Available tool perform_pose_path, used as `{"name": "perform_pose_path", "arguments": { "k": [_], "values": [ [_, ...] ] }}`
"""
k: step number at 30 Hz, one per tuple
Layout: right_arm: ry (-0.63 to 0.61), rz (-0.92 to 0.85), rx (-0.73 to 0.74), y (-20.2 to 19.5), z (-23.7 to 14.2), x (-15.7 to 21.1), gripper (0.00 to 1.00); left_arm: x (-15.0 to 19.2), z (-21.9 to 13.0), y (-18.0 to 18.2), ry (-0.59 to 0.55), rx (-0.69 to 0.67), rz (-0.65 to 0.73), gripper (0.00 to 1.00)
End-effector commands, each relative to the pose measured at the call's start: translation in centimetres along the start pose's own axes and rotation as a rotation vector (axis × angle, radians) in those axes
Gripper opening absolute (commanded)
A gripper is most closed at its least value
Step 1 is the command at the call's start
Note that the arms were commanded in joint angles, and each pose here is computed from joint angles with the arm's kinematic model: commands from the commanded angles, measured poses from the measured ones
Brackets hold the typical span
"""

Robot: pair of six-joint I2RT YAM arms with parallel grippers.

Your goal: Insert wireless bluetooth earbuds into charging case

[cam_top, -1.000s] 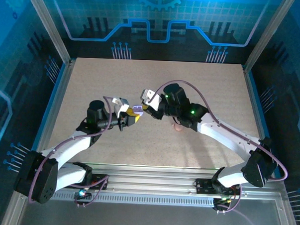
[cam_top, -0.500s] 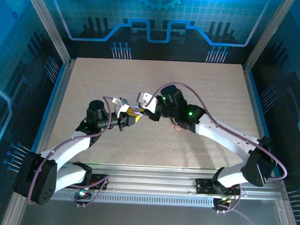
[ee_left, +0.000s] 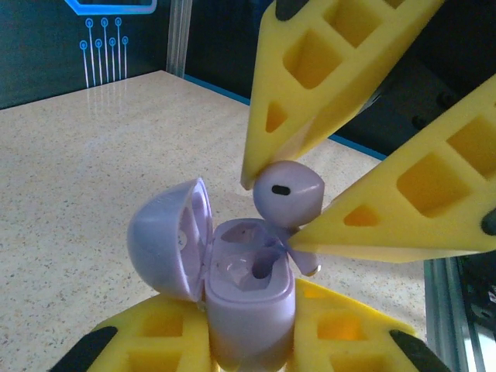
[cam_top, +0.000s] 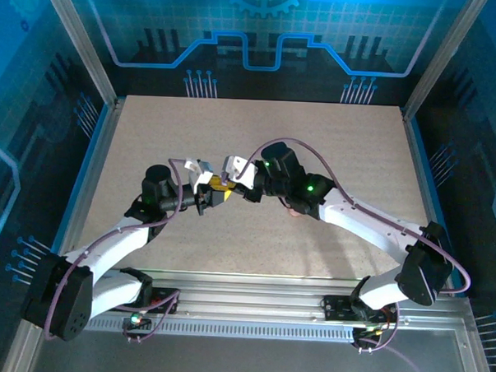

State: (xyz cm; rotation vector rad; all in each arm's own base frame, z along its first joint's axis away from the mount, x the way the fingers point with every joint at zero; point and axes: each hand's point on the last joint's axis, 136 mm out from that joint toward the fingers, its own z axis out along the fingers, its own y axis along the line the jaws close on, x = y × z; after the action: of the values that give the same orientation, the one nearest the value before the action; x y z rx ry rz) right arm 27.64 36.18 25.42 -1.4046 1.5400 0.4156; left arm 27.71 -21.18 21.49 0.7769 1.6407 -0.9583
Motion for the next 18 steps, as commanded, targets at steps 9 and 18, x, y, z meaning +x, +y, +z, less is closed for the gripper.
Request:
{"name": "perform_pose_path", "arguments": {
  "k": [9, 18],
  "values": [
    [-0.072, -0.052, 0.079, -1.4, -0.7, -2.7, 0.23, -2.6, 0.0, -1.0, -0.051, 0.039, 0.039, 0.18],
    [0.064, 0.046, 0.058, -0.8, -1.6, 1.4, 0.23, -1.5, -0.2, 1.0, -0.020, -0.086, 0.018, 0.17]
  ]
}}
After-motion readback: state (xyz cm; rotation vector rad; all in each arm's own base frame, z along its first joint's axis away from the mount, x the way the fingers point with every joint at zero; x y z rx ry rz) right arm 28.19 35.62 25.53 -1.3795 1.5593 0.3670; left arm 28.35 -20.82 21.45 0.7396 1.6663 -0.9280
